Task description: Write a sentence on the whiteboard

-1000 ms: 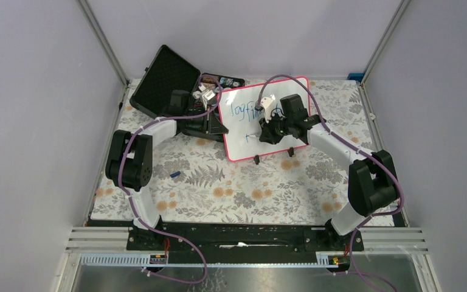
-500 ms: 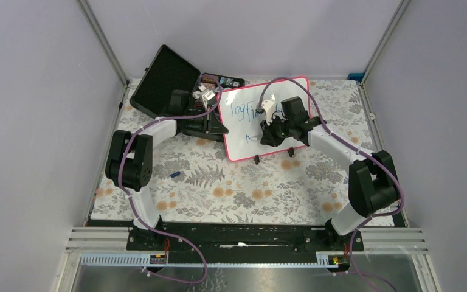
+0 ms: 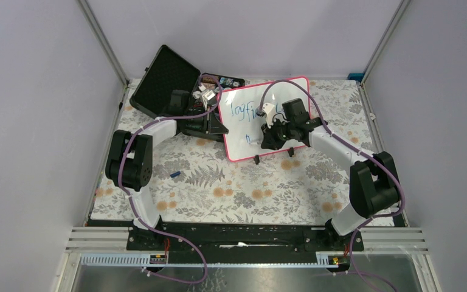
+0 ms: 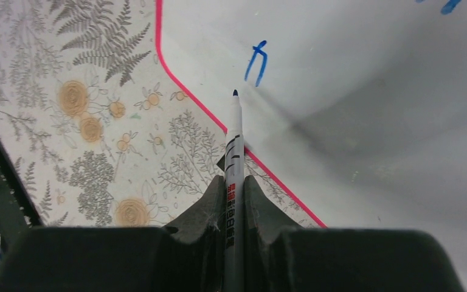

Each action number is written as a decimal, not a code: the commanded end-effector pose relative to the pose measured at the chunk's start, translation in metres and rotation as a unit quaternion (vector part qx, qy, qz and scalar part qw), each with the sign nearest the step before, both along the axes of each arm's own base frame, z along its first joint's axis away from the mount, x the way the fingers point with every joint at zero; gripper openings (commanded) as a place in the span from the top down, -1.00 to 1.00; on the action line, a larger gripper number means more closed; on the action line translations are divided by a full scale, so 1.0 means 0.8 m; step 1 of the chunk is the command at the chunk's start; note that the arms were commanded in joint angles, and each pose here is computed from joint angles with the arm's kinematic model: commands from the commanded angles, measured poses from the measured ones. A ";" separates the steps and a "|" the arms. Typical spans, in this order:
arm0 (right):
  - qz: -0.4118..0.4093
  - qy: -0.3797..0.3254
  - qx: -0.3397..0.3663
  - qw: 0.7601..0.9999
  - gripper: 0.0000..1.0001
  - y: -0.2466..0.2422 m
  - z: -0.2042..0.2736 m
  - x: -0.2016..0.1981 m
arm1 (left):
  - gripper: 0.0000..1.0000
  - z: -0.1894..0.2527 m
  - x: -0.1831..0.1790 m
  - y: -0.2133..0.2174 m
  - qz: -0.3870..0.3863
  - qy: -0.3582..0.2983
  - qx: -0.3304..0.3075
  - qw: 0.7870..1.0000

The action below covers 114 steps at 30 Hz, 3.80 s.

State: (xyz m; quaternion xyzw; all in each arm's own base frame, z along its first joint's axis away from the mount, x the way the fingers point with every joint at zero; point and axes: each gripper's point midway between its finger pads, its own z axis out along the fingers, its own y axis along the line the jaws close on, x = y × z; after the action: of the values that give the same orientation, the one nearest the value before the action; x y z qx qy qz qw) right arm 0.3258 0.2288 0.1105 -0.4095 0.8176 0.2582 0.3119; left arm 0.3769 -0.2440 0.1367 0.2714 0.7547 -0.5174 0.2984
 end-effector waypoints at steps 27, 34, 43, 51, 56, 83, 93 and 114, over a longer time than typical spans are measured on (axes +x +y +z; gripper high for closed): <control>-0.001 -0.024 0.031 0.999 1.00 -0.023 0.044 0.011 | 1.00 0.014 0.022 -0.002 0.003 -0.062 0.008 0.998; -0.001 -0.013 0.025 1.000 1.00 -0.023 0.032 0.013 | 1.00 0.013 0.022 -0.002 0.003 -0.061 0.009 0.998; -0.017 -0.022 0.020 0.999 1.00 -0.023 0.033 0.028 | 1.00 0.014 0.022 -0.002 0.002 -0.062 0.009 0.998; -0.018 -0.023 0.028 0.999 1.00 -0.018 0.039 0.035 | 1.00 0.013 0.021 -0.002 0.001 -0.062 0.009 0.998; -0.015 -0.024 0.029 0.999 1.00 -0.013 0.040 0.037 | 1.00 0.014 0.021 -0.002 0.001 -0.063 0.009 0.998; -0.003 -0.019 0.017 1.000 1.00 0.004 0.029 0.038 | 1.00 0.015 0.022 -0.001 0.002 -0.064 0.010 0.998; 0.001 -0.014 0.003 1.000 1.00 -0.004 0.019 0.024 | 1.00 0.015 0.022 -0.001 0.002 -0.065 0.010 0.998; -0.018 -0.026 -0.016 0.999 1.00 -0.032 0.025 0.026 | 1.00 0.014 0.021 -0.001 0.002 -0.063 0.011 0.998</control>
State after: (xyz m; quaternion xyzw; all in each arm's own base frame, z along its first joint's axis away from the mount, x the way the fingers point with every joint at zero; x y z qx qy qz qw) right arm 0.3400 0.2117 0.1146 -0.4045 0.8255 0.2465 0.3069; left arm 0.3767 -0.2437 0.1371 0.2759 0.7539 -0.5160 0.2989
